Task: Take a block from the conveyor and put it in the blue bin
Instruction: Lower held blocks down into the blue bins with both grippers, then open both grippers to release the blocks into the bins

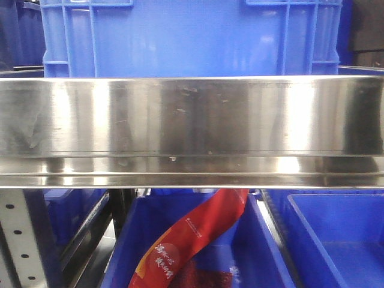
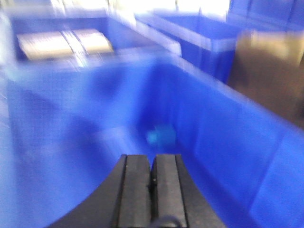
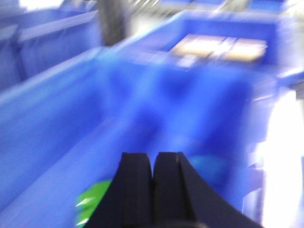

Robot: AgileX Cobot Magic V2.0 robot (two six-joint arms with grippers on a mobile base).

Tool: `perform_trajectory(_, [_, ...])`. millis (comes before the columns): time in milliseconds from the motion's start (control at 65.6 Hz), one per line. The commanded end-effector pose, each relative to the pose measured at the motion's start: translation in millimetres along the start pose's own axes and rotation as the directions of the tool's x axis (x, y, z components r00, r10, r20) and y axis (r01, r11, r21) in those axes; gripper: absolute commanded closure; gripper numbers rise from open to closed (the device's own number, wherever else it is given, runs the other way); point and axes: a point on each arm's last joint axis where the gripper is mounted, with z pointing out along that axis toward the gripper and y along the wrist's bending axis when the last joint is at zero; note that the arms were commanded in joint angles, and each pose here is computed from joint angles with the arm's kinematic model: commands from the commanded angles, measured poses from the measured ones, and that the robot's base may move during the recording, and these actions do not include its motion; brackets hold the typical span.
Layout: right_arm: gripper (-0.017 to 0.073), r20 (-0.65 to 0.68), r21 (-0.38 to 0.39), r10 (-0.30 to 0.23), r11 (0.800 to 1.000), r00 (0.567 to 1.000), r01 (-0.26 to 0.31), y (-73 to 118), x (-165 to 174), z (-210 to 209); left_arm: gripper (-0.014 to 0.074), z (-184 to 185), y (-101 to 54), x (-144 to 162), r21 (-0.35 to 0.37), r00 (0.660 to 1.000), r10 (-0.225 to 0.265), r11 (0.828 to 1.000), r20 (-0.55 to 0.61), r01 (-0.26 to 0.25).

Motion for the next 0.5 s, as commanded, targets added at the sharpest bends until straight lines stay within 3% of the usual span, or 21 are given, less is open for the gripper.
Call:
perform_trajectory(0, [0.072, 0.044, 0.044, 0.006, 0.999, 0.999, -0.008, -10.6, -0.9, -24.1, 0.0704, -20.8, 4.1, -1.1, -0.018, 0.999, -0.005, 1.0, 0.043, 0.006])
perform_trajectory(274, [0.072, 0.122, 0.162, 0.015, 0.986, 0.992, -0.035, -25.5, 55.0, -93.7, 0.0704, -83.4, 15.6, 50.6, -0.079, 0.993, -0.043, 0.995, 0.109, 0.052])
perform_trajectory(488, [0.072, 0.13, 0.214, 0.02, 0.976, 0.991, -0.047, -26.6, 115.7, -140.9, 0.0704, -133.4, 34.7, 106.2, -0.188, 0.99, -0.084, 0.977, 0.116, 0.105])
